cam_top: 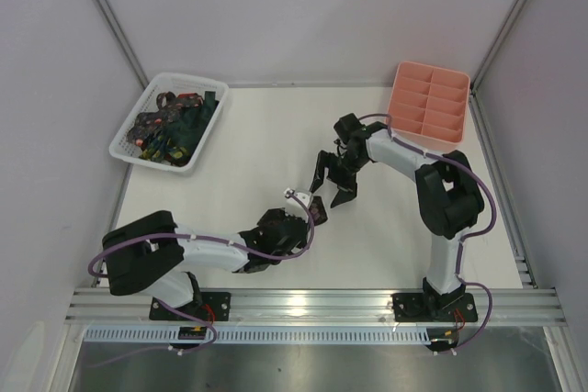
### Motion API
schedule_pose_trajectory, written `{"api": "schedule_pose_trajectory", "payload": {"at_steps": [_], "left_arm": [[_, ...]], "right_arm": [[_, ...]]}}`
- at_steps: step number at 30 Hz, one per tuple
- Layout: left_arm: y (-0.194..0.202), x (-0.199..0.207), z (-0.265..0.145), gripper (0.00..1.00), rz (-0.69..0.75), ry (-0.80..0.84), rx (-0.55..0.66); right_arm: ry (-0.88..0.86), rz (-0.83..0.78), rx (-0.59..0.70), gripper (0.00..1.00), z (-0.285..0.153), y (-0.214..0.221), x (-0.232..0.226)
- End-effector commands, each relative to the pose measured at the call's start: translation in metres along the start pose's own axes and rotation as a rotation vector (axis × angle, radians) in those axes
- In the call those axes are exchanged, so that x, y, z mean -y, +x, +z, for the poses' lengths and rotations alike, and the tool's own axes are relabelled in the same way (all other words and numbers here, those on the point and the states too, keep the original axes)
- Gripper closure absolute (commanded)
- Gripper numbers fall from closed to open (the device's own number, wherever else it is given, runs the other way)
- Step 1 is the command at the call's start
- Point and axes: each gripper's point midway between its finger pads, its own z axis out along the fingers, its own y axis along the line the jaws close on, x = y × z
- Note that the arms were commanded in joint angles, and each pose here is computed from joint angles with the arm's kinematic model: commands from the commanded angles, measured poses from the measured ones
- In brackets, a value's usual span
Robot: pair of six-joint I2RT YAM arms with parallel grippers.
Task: Roll the ties
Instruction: Roll the tie
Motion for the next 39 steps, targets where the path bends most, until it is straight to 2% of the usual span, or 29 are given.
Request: {"api": "schedule_pose_trajectory", "payload": {"at_steps": [1, 4, 7, 14, 22, 33, 34, 36, 39], "left_arm": [[-0.014, -0.001, -0.003, 0.99, -0.082, 0.009, 0.047], [-0.015, -0.002, -0.002, 0.99, -0.077, 0.009, 0.047], [-0.019, -0.002, -0.002, 0.99, -0.076, 0.016, 0.052], [-0.021, -0.002, 0.000, 1.00, -0.062, 0.021, 0.048], [-0.024, -0.002, 0.002, 1.00, -0.060, 0.019, 0.049], [-0.024, -0.001, 0.006, 1.00, -0.064, 0.023, 0.046], [-0.022, -0.003, 0.006, 1.00, -0.062, 0.017, 0.041], [-0.022, -0.004, 0.007, 1.00, -0.063, 0.015, 0.037], [-0.022, -0.010, 0.007, 0.99, -0.077, -0.008, 0.012]], "right_arm": [[-0.066, -0.125, 0.019, 0.23, -0.015, 0.006, -0.013], [-0.104, -0.197, 0.030, 0.21, -0.016, 0.009, -0.012], [-0.148, -0.264, 0.028, 0.14, -0.014, 0.014, -0.011], [-0.209, -0.353, 0.005, 0.15, 0.002, 0.018, -0.018], [-0.204, -0.337, -0.036, 0.27, 0.020, 0.018, -0.017], [-0.180, -0.321, -0.056, 0.30, 0.037, 0.018, -0.004], [-0.179, -0.318, -0.057, 0.32, 0.038, 0.017, -0.004], [-0.180, -0.320, -0.061, 0.43, 0.039, 0.017, -0.006], [-0.164, -0.318, -0.055, 0.52, 0.037, 0.016, -0.006]]}}
